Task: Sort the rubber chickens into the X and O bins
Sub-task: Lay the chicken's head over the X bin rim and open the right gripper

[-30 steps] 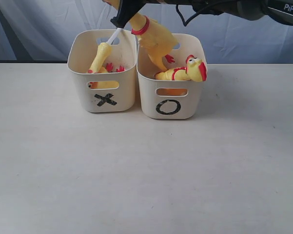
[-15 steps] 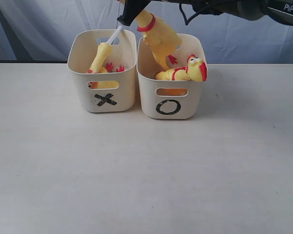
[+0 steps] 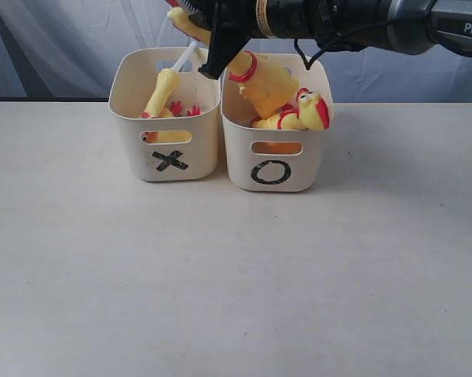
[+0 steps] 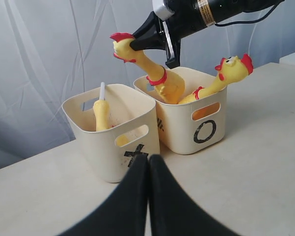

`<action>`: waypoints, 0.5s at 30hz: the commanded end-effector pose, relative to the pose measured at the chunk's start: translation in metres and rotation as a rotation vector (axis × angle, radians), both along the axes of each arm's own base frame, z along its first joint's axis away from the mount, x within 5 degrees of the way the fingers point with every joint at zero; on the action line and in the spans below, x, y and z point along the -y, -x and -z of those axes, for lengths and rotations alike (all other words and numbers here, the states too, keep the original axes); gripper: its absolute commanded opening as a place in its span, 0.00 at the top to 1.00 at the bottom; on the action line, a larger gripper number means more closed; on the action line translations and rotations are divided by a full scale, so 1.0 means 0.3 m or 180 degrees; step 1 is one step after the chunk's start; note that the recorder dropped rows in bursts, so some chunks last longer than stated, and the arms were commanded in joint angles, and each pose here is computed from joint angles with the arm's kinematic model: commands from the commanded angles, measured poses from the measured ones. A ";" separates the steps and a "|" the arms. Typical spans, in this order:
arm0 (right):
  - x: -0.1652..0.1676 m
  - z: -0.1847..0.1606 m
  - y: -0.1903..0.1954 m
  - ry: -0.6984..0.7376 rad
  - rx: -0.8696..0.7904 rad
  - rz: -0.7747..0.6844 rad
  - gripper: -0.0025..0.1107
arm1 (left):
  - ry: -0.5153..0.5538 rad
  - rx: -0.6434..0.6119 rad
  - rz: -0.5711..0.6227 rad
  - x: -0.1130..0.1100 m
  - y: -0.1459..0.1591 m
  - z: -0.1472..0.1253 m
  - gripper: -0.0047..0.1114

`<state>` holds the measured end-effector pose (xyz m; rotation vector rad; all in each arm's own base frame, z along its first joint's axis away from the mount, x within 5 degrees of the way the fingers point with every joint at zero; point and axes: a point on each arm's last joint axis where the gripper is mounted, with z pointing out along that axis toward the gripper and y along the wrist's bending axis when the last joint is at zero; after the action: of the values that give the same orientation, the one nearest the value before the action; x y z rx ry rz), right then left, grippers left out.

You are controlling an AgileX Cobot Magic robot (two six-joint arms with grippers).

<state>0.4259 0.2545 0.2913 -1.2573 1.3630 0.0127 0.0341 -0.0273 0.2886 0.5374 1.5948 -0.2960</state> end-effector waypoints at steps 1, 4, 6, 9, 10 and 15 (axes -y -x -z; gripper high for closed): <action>0.011 -0.044 0.021 -0.0294 -0.0193 0.0023 0.99 | 0.0000 0.0042 -0.0006 -0.003 0.004 -0.007 0.96; 0.009 -0.068 0.036 -0.0519 -0.0371 0.0008 0.99 | 0.0000 0.0042 -0.0006 -0.003 0.004 -0.007 0.96; 0.008 -0.087 0.048 -0.0645 -0.0466 -0.0020 0.99 | 0.0000 0.0042 -0.0006 -0.003 0.004 -0.007 0.96; 0.009 -0.103 0.057 -0.0785 -0.0578 -0.0012 0.99 | 0.0000 0.0042 -0.0006 -0.003 0.004 -0.007 0.96; 0.010 -0.106 0.058 -0.0822 -0.0606 0.0001 0.99 | 0.0000 0.0042 -0.0006 -0.003 0.004 -0.007 0.96; 0.010 -0.107 0.058 -0.0940 -0.0725 0.0046 0.99 | 0.0000 0.0042 -0.0006 -0.003 0.004 -0.007 0.96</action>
<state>0.4109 0.2542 0.3164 -1.0568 1.4900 0.3054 0.0341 -0.0272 0.2886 0.5386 1.5946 -0.2930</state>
